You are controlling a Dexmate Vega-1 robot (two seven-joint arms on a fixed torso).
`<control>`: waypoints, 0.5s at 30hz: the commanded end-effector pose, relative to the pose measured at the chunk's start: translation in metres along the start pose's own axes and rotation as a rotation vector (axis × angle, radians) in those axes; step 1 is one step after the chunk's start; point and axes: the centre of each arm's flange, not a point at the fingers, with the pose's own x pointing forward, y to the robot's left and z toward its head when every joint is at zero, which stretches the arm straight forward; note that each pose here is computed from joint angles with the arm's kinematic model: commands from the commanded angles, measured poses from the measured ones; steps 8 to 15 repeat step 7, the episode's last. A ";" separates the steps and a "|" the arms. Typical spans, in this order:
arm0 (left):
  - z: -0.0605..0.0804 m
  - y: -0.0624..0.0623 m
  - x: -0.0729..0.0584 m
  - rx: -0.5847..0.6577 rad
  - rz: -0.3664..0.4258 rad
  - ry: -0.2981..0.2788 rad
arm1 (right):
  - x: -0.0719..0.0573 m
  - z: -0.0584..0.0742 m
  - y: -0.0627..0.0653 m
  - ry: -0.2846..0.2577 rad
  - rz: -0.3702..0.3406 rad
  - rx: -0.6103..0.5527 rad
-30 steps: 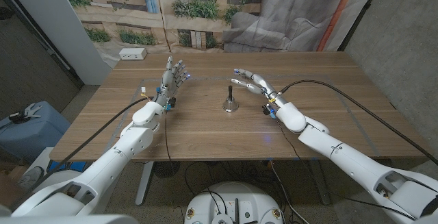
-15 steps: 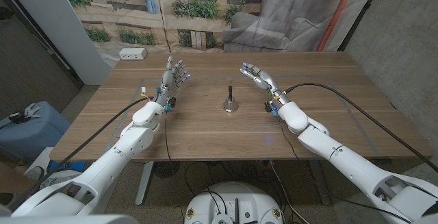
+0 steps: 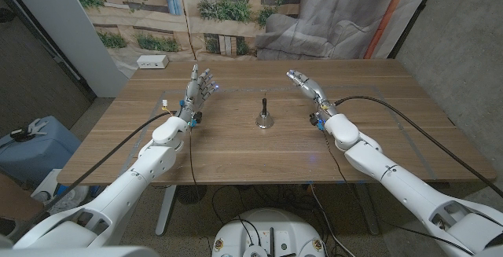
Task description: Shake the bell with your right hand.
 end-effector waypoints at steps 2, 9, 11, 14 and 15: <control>0.000 0.000 0.000 0.000 0.000 0.001 | 0.000 -0.017 -0.010 0.067 -0.048 0.157; 0.000 0.000 0.000 0.000 -0.001 0.001 | 0.000 -0.020 -0.016 0.073 -0.067 0.196; 0.000 0.000 0.000 0.000 -0.001 0.001 | 0.000 -0.020 -0.016 0.073 -0.067 0.196; 0.000 0.000 0.000 0.000 -0.001 0.001 | 0.000 -0.020 -0.016 0.073 -0.067 0.196; 0.000 0.000 0.000 0.000 -0.001 0.001 | 0.000 -0.020 -0.016 0.073 -0.067 0.196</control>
